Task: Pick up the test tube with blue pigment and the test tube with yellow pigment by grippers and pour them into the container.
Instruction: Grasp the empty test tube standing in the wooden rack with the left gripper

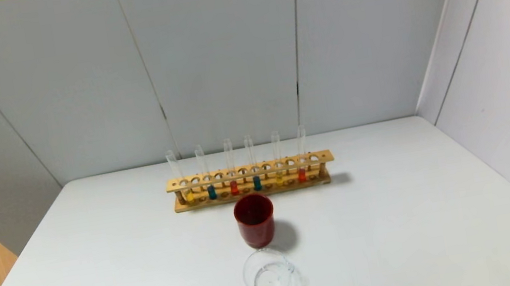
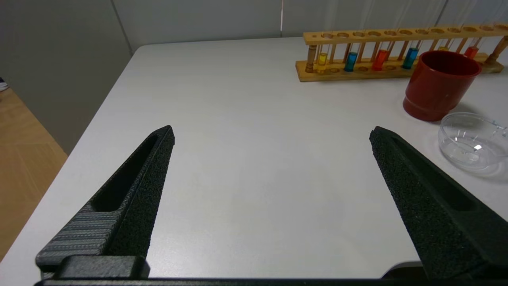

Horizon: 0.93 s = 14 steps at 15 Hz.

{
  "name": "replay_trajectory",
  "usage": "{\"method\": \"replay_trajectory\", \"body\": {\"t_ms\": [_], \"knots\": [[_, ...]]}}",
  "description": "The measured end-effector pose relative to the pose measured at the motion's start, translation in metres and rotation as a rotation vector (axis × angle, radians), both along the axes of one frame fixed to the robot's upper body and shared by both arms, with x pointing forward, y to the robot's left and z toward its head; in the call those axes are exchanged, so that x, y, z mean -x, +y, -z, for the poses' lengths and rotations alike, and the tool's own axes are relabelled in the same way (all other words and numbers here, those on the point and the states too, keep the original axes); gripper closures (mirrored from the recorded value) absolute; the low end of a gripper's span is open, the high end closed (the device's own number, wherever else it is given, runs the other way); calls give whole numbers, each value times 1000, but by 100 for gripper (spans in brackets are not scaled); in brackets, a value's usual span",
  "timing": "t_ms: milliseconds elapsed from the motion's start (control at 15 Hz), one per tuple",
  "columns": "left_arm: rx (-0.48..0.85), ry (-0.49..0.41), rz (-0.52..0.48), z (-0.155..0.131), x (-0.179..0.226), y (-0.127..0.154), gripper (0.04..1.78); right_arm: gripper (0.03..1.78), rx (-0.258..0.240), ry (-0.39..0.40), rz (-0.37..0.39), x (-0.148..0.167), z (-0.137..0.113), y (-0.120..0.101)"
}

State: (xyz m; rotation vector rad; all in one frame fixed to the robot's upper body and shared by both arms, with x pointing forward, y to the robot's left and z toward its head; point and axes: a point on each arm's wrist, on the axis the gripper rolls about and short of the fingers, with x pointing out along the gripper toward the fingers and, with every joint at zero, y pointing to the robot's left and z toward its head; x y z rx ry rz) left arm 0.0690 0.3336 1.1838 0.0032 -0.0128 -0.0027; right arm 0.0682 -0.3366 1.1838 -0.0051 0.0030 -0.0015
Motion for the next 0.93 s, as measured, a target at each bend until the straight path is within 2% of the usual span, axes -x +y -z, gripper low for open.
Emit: {"method": "replay_trajectory", "body": {"t_ms": [267,600,933], "knots": [[1,-44,26,-25,10,-1,8,7,-1,0,0,0,0,0],[0,14,155,-74,27,-3,8,7,0,0,1,0,0,0],[6,73,209,-131,-22,-4,8,7,0,0,0,0,0,0]]}}
